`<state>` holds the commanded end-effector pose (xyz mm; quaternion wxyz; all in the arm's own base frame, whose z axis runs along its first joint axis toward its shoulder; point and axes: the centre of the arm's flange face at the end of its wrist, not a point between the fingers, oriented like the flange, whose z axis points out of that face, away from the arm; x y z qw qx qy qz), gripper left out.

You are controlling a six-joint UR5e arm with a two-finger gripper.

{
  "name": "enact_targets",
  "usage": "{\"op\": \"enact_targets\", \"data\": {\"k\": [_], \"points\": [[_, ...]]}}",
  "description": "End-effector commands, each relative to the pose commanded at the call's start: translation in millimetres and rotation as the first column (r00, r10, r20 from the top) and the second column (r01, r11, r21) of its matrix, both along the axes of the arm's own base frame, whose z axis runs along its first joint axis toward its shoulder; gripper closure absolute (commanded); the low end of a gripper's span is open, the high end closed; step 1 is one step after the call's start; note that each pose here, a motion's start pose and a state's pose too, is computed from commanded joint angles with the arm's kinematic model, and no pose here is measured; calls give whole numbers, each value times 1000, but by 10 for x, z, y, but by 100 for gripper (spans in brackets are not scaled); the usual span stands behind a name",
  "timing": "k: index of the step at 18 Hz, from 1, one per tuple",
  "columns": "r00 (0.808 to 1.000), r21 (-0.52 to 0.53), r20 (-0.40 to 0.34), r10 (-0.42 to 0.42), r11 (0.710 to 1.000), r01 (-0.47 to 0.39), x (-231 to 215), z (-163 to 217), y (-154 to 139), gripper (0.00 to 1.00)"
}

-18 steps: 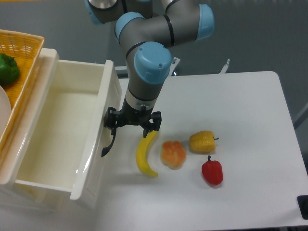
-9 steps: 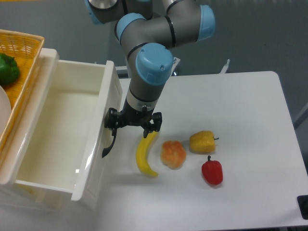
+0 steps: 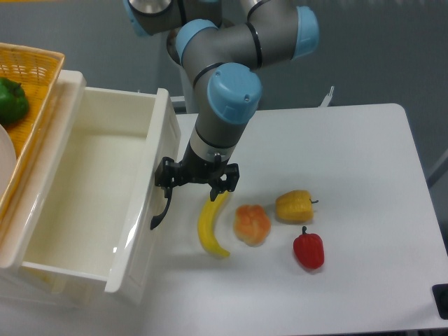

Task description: Slide the top white drawer open

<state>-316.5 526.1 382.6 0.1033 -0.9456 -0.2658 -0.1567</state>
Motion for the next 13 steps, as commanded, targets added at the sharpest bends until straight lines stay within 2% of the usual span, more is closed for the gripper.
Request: {"op": "enact_targets", "data": {"k": [13], "points": [[999, 24, 34, -1, 1000, 0, 26, -30, 15, 0]]}}
